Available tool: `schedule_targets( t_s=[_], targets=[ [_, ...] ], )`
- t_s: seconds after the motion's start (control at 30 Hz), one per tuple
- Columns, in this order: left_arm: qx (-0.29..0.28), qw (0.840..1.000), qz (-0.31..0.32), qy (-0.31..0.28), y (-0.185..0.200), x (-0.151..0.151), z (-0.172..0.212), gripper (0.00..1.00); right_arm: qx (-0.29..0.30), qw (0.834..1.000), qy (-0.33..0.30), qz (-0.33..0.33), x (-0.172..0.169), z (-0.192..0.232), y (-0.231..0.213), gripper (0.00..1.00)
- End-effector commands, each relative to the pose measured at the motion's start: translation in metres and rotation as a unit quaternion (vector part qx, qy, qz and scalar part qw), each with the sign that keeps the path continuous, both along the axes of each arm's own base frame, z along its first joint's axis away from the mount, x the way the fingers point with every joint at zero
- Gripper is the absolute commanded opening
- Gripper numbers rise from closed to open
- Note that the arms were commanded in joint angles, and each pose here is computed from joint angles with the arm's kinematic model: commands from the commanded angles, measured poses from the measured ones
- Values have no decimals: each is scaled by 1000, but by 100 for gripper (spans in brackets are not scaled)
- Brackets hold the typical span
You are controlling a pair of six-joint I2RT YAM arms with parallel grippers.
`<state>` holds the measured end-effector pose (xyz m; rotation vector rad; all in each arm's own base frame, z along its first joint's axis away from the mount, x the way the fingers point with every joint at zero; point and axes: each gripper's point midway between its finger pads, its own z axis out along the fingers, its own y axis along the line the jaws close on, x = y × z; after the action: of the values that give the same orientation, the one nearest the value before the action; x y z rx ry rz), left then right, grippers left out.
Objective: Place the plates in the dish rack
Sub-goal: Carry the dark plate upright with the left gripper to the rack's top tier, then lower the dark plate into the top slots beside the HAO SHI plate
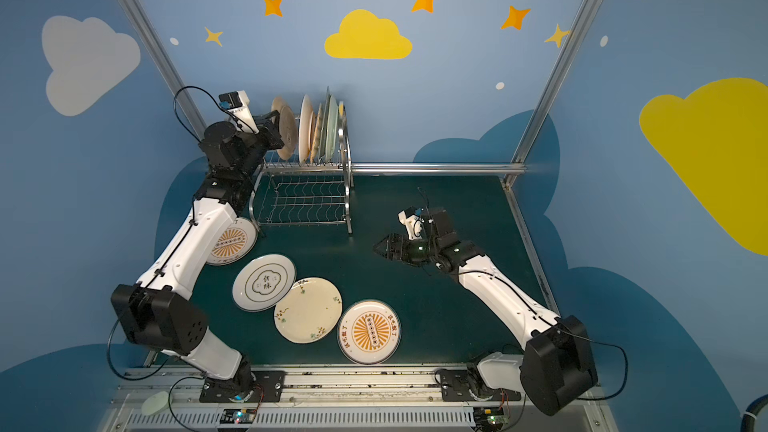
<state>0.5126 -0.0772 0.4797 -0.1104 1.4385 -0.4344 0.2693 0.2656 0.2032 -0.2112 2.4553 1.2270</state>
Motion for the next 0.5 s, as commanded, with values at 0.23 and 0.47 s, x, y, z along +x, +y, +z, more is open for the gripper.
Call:
schedule_targets(
  t_s=[0.23,0.47],
  targets=[
    [-13,991,-12,-134,-2,-14,75,3,-9,1000,7,3,4,-5,4,89],
    [-1,993,-4,-119,-1,-6,60,3,-8,1000,14,3,6,-8,7,89]
  ],
)
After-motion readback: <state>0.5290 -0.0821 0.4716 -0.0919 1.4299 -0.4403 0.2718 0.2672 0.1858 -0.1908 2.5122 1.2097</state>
